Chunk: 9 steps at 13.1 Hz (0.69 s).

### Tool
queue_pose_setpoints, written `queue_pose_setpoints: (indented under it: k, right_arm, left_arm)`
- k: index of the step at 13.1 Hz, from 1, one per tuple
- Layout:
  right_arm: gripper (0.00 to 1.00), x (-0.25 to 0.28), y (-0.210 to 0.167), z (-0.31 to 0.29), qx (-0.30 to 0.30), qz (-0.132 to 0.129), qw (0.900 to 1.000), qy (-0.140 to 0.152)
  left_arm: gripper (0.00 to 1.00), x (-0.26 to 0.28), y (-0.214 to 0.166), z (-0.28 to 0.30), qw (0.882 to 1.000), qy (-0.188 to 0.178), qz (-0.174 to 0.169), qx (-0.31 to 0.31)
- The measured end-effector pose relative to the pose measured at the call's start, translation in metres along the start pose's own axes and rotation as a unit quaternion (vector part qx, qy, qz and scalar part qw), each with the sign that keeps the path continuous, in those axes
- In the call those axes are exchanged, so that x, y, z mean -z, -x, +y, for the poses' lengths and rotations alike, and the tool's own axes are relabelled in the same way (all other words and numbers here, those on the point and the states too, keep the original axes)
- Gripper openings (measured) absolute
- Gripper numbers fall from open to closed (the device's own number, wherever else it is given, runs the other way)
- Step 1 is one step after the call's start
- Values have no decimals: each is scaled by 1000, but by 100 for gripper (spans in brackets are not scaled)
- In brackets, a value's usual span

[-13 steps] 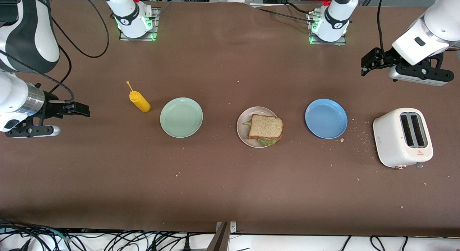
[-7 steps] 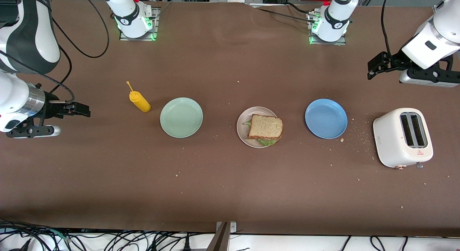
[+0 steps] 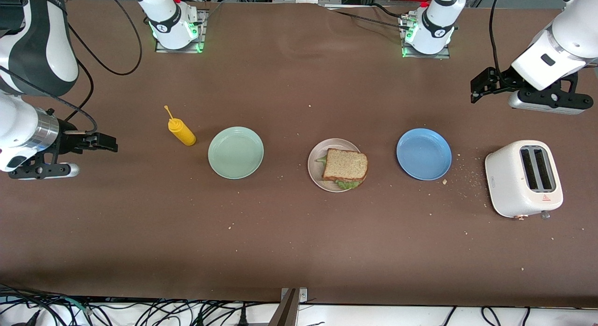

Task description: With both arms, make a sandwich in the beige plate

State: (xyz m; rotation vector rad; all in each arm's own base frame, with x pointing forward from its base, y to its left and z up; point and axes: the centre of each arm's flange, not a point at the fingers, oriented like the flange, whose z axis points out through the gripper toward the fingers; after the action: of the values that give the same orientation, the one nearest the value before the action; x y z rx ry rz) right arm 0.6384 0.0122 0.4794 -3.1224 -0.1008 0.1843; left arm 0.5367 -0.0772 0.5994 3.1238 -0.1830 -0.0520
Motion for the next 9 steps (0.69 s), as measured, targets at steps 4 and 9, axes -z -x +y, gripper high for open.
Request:
queue_pose_setpoints:
  k: [4, 9]
  right_arm:
    - [100, 0, 0, 0, 0, 0, 1000, 0]
    - [100, 0, -1, 0, 0, 3, 1000, 0]
  left_arm:
    - [100, -1, 0, 0, 1000, 0, -1, 0]
    - [100, -8, -4, -4, 1000, 1, -8, 3]
